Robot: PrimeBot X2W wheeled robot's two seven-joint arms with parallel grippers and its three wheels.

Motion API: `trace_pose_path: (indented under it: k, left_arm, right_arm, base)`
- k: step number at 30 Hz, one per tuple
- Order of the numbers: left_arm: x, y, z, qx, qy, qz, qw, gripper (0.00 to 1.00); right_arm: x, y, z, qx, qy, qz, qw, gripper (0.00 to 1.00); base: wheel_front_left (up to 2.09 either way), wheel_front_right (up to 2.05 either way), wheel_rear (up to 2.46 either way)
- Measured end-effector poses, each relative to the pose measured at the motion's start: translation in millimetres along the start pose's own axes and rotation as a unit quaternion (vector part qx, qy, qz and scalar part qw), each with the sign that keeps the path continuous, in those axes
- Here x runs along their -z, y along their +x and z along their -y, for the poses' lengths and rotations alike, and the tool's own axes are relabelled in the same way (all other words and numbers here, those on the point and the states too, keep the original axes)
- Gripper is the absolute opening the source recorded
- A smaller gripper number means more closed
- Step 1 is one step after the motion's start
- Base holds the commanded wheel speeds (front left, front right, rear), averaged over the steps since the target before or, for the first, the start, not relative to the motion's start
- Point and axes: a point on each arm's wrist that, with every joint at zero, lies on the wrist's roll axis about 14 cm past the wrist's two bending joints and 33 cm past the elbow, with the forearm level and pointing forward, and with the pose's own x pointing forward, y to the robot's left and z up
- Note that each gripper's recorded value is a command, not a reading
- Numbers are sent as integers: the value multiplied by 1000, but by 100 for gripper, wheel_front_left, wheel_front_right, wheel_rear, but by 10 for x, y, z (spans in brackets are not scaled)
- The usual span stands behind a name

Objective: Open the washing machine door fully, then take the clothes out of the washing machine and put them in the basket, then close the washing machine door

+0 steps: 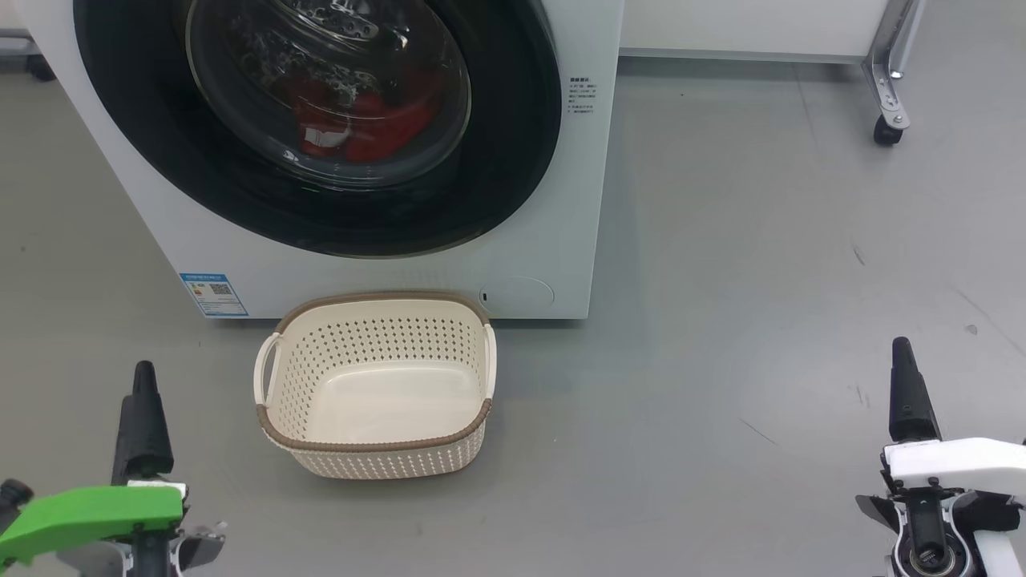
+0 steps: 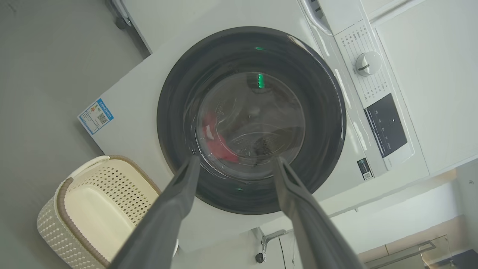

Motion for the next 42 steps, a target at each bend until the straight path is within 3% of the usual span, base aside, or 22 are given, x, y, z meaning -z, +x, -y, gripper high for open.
trace_pose_path:
  k: [7, 13, 19, 28, 30, 31, 34, 37, 42]
  left_arm:
    - [-10, 29, 197, 34, 72, 4, 997, 100]
    - [55, 33, 299, 61, 181, -11, 982, 100]
    - [125, 22, 363, 81, 259, -13, 962, 100]
    - [331, -25, 373, 105, 371, -35, 922, 100]
    - [392, -35, 362, 108, 388, -42, 914, 100]
    - [421, -40, 333, 105, 403, -44, 908, 100]
    - [500, -62, 303, 110, 430, -53, 895, 100]
    - [571, -108, 138, 94, 466, -69, 877, 100]
    - [632, -162, 2, 84, 495, -81, 861, 100]
  right_arm:
    - [17, 36, -151, -26, -81, -3, 996, 100]
    - [76, 43, -211, -36, -148, -7, 988, 100]
    - [127, 42, -242, -47, -239, -14, 970, 100]
    - [246, 11, -259, -54, -316, -18, 947, 100]
    - [301, -8, -224, -53, -338, -26, 939, 100]
    - [351, -30, -194, -58, -370, -36, 926, 100]
    - [356, -43, -136, -55, -414, -40, 908, 100]
    - [370, -53, -123, -55, -435, -38, 898, 100]
    - [432, -80, -128, -59, -458, -37, 886, 100]
  base:
    - [0, 0, 0]
    - [0, 0, 0]
    - [0, 0, 0]
    - [0, 0, 0]
    - [0, 0, 0]
    - [0, 0, 0]
    - [0, 0, 0]
    - [0, 0, 0]
    - [0, 0, 0]
